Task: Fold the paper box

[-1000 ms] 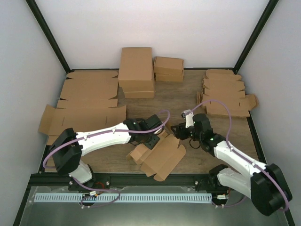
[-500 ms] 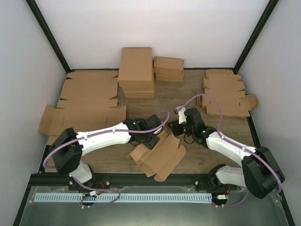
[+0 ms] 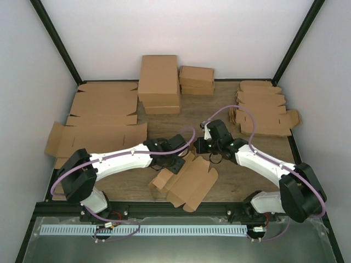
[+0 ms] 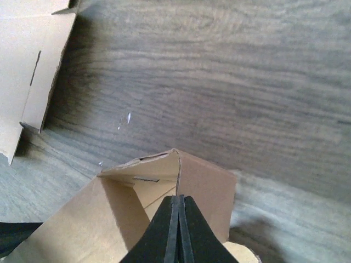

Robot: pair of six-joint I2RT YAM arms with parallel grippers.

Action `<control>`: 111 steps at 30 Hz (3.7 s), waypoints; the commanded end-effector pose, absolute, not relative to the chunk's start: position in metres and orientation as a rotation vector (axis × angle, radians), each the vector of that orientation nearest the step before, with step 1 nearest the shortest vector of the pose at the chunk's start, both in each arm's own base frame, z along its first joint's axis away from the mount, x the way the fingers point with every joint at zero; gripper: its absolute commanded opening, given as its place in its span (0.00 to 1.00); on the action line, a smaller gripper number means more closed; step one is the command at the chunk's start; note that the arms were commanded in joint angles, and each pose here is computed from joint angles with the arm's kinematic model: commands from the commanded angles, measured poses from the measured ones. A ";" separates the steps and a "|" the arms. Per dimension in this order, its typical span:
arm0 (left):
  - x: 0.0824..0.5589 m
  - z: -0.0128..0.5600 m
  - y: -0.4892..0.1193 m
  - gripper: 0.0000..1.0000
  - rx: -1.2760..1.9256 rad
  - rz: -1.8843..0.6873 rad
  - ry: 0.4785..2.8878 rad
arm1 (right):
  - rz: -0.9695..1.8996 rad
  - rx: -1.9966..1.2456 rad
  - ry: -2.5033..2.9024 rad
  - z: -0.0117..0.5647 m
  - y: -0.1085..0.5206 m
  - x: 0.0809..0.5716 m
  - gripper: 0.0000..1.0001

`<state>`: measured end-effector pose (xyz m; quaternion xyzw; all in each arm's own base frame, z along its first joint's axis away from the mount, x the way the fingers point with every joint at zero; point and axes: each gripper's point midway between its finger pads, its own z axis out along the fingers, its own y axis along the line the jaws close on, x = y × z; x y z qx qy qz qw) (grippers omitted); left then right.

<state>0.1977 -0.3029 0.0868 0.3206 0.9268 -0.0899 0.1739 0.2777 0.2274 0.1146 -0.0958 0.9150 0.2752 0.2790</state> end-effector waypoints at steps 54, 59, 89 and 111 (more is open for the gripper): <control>0.178 0.090 -0.336 0.54 1.010 -0.463 2.557 | 0.980 0.259 2.574 0.088 0.237 0.202 0.09; 0.176 0.087 -0.328 0.54 1.042 -0.395 2.558 | 0.894 0.090 2.543 0.095 0.231 0.203 0.36; 0.178 0.090 -0.324 0.54 1.044 -0.379 2.545 | 0.963 -0.098 2.336 0.127 0.174 0.274 0.35; 0.179 0.100 -0.330 0.54 1.043 -0.473 2.539 | 1.138 -0.388 2.296 0.091 0.203 0.234 0.24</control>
